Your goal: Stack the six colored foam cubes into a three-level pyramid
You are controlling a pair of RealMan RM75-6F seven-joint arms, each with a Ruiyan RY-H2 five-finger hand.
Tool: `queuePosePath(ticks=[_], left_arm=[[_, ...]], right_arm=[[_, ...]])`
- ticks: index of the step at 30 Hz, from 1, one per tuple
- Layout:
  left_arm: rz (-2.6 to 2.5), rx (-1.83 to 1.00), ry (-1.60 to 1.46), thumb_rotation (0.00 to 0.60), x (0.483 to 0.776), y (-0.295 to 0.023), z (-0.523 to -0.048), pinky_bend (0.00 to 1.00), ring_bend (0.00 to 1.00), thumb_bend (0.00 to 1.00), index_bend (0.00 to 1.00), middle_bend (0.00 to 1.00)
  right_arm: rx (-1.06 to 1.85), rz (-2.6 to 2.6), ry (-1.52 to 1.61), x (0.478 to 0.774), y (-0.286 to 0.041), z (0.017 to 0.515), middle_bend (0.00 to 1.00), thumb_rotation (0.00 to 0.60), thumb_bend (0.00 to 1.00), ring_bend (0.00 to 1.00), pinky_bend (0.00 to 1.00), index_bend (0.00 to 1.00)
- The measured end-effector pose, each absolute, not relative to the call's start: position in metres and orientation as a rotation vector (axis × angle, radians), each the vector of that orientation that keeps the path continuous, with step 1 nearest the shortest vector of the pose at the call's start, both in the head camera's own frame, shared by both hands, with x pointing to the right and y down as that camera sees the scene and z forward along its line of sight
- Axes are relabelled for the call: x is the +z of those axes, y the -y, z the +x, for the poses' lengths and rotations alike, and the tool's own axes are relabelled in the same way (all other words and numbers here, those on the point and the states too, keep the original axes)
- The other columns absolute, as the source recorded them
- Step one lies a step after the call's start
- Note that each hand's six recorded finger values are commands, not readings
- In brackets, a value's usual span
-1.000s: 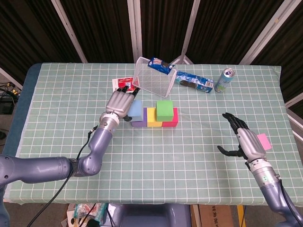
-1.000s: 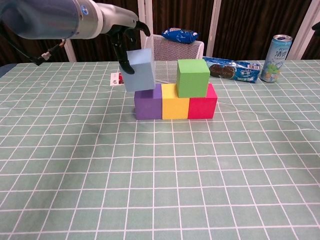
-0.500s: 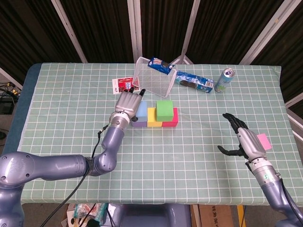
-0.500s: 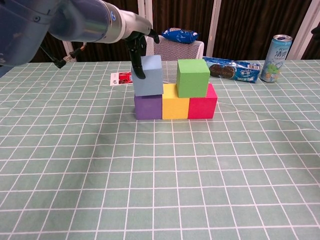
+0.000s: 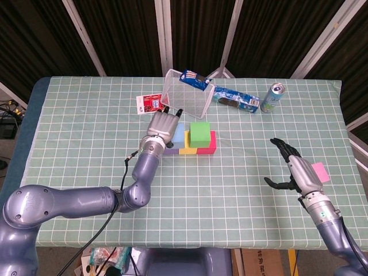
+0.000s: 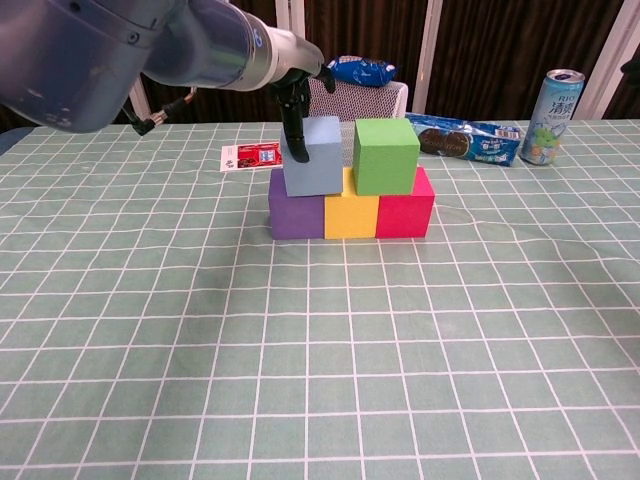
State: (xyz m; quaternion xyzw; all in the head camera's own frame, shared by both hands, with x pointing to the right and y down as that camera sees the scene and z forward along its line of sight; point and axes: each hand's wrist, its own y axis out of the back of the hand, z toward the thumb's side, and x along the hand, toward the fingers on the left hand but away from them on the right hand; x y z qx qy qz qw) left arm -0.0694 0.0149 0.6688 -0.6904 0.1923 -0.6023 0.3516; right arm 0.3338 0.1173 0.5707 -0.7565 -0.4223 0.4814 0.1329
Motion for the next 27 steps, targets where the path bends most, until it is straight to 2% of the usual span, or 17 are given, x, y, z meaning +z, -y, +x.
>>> queuePosePath(ticks=[27], left_arm=[[-1.787,-1.546,-0.508,0.6,0.6726,-0.0118,-0.0585,0.18,0.08,0.31,0.06,0.39]], right_arm=[[1.416,-2.208,1.2,0.5755,-0.1209,0.3324,0.0,0.6,0.29,0.0,0.0,0.0]])
